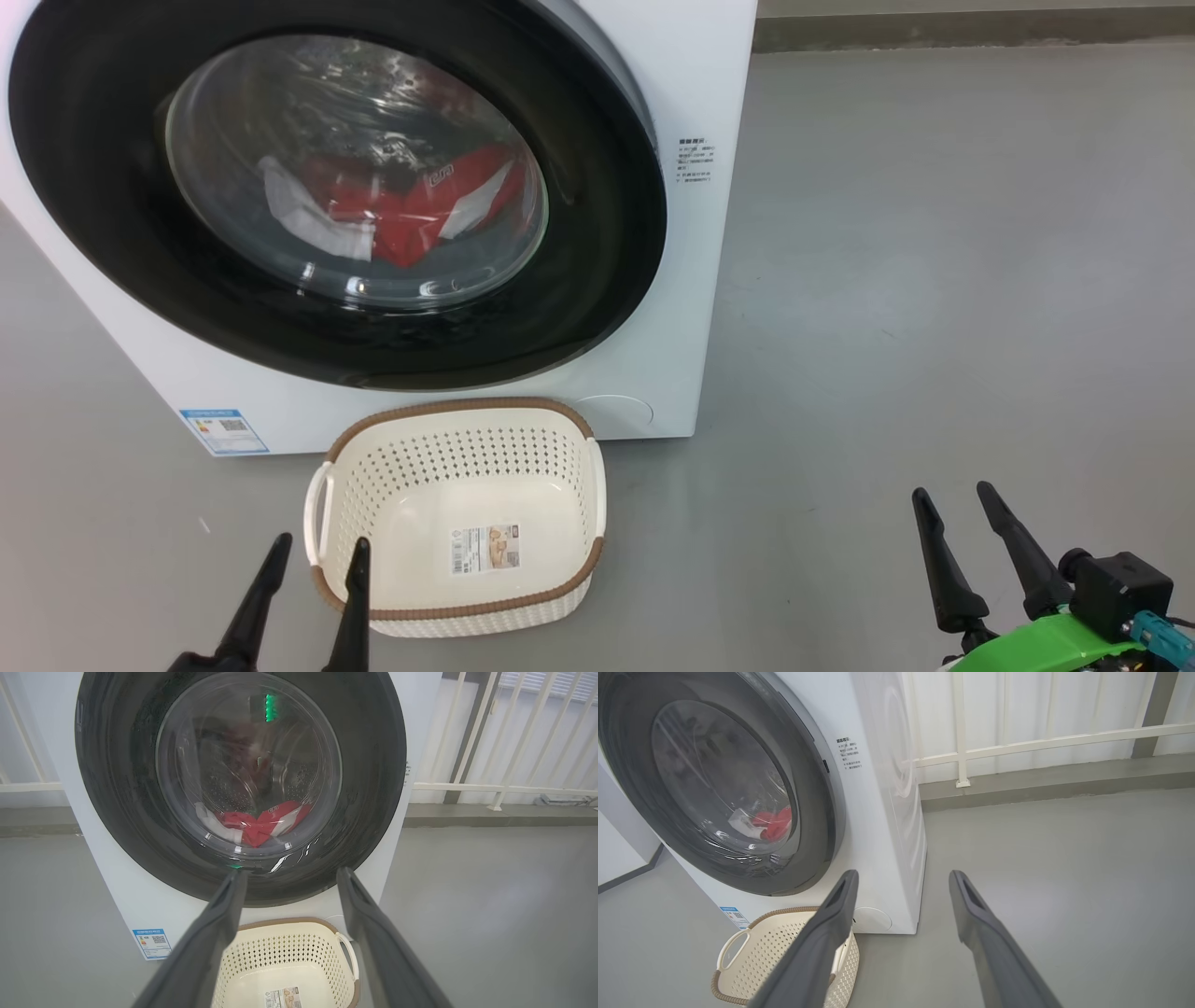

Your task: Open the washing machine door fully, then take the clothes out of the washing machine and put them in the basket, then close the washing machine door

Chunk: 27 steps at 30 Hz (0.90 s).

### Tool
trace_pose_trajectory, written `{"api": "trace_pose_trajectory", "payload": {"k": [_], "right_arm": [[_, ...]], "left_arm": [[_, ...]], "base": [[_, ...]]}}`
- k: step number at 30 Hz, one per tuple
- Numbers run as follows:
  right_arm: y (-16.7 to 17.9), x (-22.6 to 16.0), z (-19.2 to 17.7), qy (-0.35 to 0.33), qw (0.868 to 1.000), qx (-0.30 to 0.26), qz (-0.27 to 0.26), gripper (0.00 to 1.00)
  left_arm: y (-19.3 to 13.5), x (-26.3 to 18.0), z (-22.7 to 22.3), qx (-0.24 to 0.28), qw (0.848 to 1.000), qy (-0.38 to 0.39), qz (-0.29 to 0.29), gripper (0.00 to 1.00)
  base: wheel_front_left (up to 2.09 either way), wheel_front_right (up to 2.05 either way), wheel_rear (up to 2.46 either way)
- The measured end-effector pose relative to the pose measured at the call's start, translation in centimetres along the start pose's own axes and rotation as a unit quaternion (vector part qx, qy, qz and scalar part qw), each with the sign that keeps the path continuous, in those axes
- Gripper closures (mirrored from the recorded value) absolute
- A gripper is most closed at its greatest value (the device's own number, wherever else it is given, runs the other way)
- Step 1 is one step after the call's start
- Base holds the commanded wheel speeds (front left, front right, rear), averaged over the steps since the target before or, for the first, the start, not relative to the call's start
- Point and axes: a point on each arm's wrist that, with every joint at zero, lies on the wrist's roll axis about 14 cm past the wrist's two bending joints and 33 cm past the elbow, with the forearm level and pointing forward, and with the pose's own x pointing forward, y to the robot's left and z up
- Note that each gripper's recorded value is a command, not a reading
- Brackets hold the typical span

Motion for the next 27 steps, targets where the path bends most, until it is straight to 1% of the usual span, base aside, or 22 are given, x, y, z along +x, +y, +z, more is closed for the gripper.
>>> {"api": "trace_pose_trajectory", "payload": {"k": [1, 4, 12, 27], "right_arm": [[0.1, 0.0, 0.2, -0.005, 1.000, -0.007, 0.002, 0.00], [0.1, 0.0, 0.4, -0.007, 1.000, -0.014, 0.003, 0.00], [-0.9, -0.7, 0.1, -0.003, 1.000, -0.013, -0.013, 0.00], [-1.0, -0.8, 0.1, -0.006, 1.000, -0.004, -0.018, 0.00]], "left_arm": [[0.0, 0.0, 0.1, 0.012, 1.000, -0.003, -0.001, 0.00], [0.1, 0.0, 0.1, 0.015, 1.000, -0.003, 0.000, 0.00], [0.9, -0.2, 0.2, 0.007, 1.000, -0.004, 0.013, 0.00], [0.6, -0.1, -0.4, 0.002, 1.000, 0.004, 0.008, 0.00]], "base": [[0.00, 0.00, 0.00], [0.00, 0.00, 0.00], [0.00, 0.00, 0.00], [0.00, 0.00, 0.00]]}}
